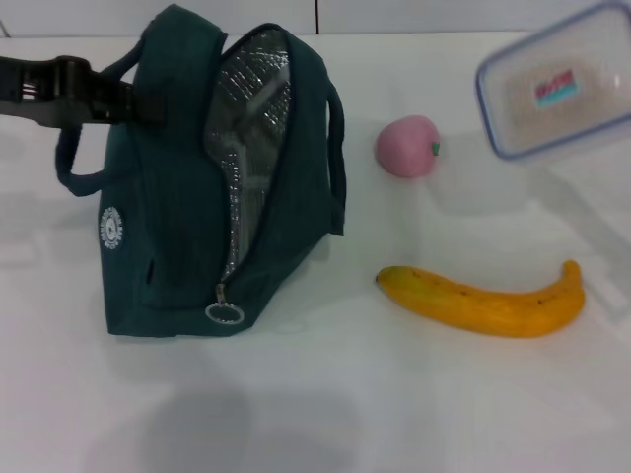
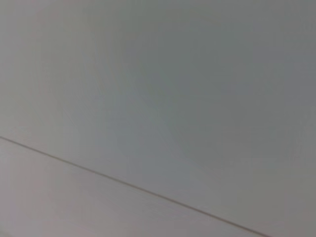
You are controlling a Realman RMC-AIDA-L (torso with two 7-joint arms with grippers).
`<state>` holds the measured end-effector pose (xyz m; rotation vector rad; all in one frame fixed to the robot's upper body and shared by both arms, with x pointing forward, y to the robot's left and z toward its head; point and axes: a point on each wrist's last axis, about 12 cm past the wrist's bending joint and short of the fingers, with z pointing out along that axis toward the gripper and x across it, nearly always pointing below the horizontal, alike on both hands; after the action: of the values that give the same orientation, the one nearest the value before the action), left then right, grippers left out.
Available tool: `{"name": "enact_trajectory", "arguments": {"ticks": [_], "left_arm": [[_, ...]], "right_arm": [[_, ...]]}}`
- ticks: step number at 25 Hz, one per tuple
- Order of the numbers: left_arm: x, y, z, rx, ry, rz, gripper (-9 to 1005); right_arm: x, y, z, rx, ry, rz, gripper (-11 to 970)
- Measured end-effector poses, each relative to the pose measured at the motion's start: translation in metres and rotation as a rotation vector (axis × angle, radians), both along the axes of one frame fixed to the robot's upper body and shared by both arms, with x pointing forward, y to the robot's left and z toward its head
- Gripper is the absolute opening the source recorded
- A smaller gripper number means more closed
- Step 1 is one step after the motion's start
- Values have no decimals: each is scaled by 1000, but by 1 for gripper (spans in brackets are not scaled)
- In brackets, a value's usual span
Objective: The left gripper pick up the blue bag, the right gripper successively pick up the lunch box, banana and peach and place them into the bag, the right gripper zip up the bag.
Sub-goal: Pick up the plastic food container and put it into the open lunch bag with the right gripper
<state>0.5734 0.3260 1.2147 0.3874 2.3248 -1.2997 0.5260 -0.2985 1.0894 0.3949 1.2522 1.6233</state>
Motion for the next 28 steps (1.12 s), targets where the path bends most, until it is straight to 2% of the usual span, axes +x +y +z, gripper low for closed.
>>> {"name": "enact_trajectory", "arguments": {"ticks": [6, 10, 16, 23, 28], "left_arm": [[7, -17, -1, -37, 10, -33, 33], [14, -33, 2, -54, -3, -62, 33], [21, -47, 0, -71, 14, -87, 34], [24, -56, -2, -58, 10, -90, 34], [26, -58, -3, -63, 4, -84, 34]], "right_arm": [[18, 14, 26, 75, -102, 79, 94], [31, 25, 42, 100, -148, 124, 95], [50, 45, 63, 120, -204, 190, 95], [66, 66, 77, 115, -216, 243, 95], [73, 81, 79, 79, -189, 292, 95]]}}
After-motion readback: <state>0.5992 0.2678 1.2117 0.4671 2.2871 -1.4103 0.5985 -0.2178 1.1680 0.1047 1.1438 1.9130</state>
